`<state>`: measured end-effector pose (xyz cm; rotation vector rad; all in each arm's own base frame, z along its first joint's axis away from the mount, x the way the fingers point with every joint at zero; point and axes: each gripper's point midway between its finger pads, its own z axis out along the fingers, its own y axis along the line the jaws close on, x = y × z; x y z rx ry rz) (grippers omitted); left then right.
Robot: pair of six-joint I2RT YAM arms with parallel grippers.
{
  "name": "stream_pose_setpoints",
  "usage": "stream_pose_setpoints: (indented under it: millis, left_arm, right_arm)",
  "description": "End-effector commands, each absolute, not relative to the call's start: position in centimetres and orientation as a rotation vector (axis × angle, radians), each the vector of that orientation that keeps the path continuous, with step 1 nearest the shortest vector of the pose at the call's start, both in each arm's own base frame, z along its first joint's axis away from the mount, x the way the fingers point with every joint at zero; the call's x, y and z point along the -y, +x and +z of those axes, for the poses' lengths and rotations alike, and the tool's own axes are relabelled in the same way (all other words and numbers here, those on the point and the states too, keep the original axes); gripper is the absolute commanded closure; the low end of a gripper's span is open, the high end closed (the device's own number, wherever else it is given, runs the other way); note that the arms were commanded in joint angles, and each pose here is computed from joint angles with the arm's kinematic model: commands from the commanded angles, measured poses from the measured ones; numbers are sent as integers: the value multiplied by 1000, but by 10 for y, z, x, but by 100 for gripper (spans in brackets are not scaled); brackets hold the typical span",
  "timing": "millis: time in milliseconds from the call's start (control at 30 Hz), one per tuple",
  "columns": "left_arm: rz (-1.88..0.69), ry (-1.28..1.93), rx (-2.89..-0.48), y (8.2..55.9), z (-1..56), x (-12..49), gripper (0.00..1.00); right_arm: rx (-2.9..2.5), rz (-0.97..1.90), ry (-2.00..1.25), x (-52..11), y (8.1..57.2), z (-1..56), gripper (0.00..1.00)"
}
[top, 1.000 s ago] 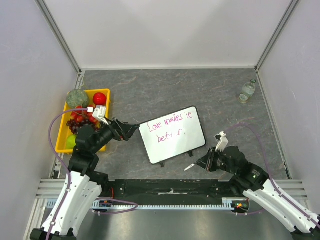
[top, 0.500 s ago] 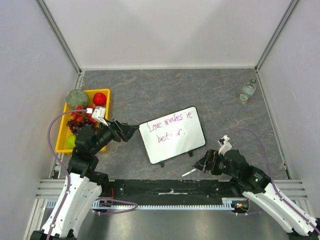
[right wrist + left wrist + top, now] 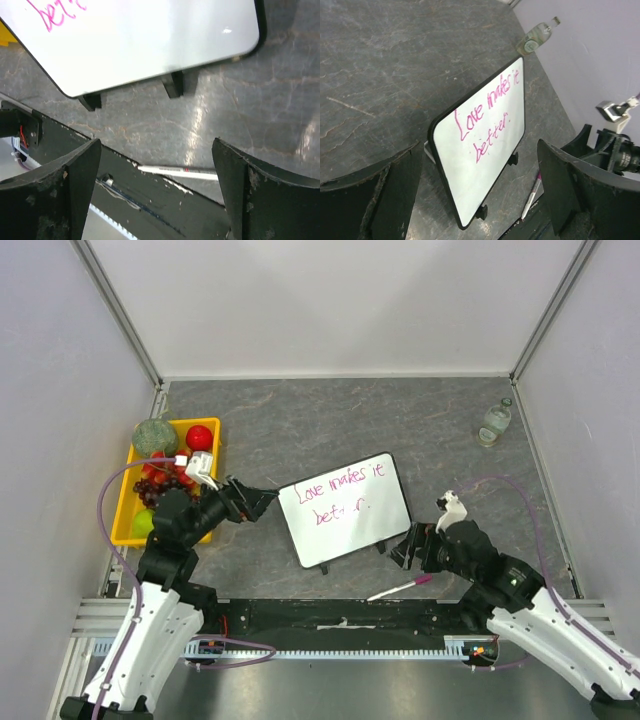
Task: Write a sentence on the whiteboard
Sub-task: Reset both arms
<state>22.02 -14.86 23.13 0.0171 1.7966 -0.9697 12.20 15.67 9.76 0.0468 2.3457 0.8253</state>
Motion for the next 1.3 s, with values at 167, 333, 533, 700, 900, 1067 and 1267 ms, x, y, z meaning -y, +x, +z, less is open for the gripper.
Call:
stream_pose_setpoints:
  millis: [167, 333, 533, 700, 900, 1067, 1267]
  left_arm:
    - [-829, -124, -1953, 237, 203, 131, 2]
    - [-734, -197, -1999, 247, 185, 118, 2]
    - [-559, -294, -2012, 258, 167, 92, 3]
    - [-494, -296, -1960, 269, 170, 83, 3]
    - [-473, -249, -1938, 278, 173, 84, 2]
    - [-517, -137, -1917, 281, 174, 96, 1]
    - [-525, -68, -1860, 278, 178, 99, 0]
  right_arm:
    - [-2080, 497, -36, -150, 203, 159, 2]
    - [-1820, 305, 33, -124, 242, 214, 2]
    - [-1662, 126, 67, -98, 259, 232, 2]
    - [-1719, -47, 61, -82, 269, 204, 2]
    - [-1787, -68, 76, -68, 293, 177, 2]
    - [-1841, 26, 155, -30, 314, 155, 2]
    - [-1804, 54, 262, 17, 325, 138, 2]
